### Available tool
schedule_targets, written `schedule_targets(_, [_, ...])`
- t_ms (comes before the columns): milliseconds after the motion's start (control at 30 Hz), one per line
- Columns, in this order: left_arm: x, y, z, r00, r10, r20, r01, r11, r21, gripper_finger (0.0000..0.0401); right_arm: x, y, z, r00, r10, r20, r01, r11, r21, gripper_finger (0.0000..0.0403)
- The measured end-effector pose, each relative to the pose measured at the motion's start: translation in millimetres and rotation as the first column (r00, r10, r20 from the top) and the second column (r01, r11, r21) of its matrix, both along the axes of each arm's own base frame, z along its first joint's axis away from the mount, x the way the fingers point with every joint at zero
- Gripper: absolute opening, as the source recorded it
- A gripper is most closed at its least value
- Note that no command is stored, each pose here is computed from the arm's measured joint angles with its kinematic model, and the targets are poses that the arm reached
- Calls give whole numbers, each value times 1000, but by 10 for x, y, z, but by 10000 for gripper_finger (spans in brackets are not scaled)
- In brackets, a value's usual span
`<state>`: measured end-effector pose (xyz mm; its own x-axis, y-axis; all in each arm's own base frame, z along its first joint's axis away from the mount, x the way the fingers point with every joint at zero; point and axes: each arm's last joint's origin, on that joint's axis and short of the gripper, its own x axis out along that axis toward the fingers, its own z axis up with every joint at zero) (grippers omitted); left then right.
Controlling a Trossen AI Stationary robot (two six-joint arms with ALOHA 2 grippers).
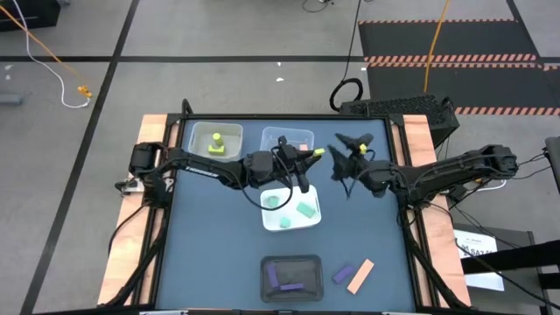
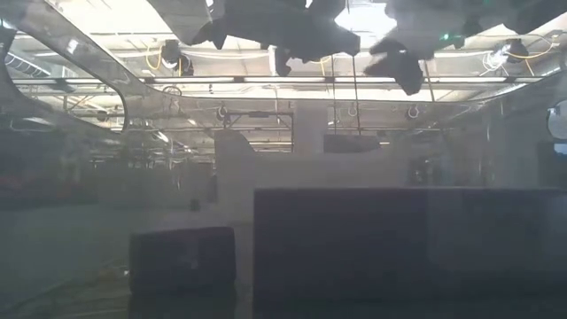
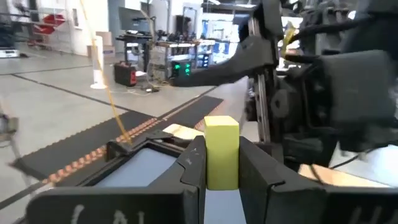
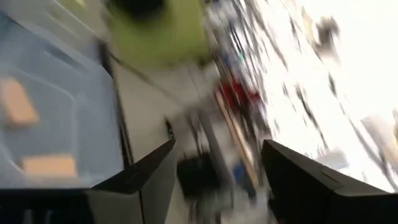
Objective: Sort & place blocks by color
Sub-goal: Put the light green block into the gray bin
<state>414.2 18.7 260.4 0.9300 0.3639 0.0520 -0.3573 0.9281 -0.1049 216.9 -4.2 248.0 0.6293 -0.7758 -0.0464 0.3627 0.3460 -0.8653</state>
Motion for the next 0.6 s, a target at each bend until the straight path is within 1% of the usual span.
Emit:
schedule_targets(100, [-67,49,115,998,65,-9,-65,997,35,57,-45,-26,-62,985,-165,42,162,985,64,230])
schedule_targets(133, [-97,71,157,995,95,-21,-94,994,53,57,-59,-31,-88,977,-205,53,200,976,82,231])
schedule_targets(200, [-161,105,259,988,152,-30,-149,984,95,57,-83,-37,-150,966,-248,71,237,963,129,230])
schedule_targets(267, [-247,126,395,982,186,-31,-180,975,130,57,-101,-37,-218,963,-254,96,232,953,195,228])
schedule_targets(300, [-290,132,469,981,192,-20,-187,972,141,57,-104,-34,-246,965,-240,109,209,949,236,227])
schedule_targets(367, [-386,128,607,981,195,-16,-190,968,161,57,-103,-22,-296,972,-193,133,140,933,331,225])
schedule_targets(400, [-424,125,650,980,197,-26,-189,967,173,57,-96,-12,-315,976,-160,148,92,918,385,224])
schedule_targets(433, [-460,123,688,980,197,-35,-188,966,180,57,-86,-1,-329,978,-124,167,39,897,440,224])
schedule_targets(467, [-502,119,714,978,196,-65,-181,966,187,57,-74,14,-339,979,-83,188,-22,867,498,224])
schedule_targets(500, [-553,116,727,975,195,-109,-172,967,187,57,-60,31,-346,976,-44,212,-84,828,555,224])
schedule_targets(567, [-653,118,729,958,209,-196,-178,970,164,60,-37,68,-360,967,29,253,-193,732,654,224])
schedule_targets(600, [-722,121,723,941,224,-252,-192,970,146,62,-29,85,-365,961,54,272,-236,679,696,224])
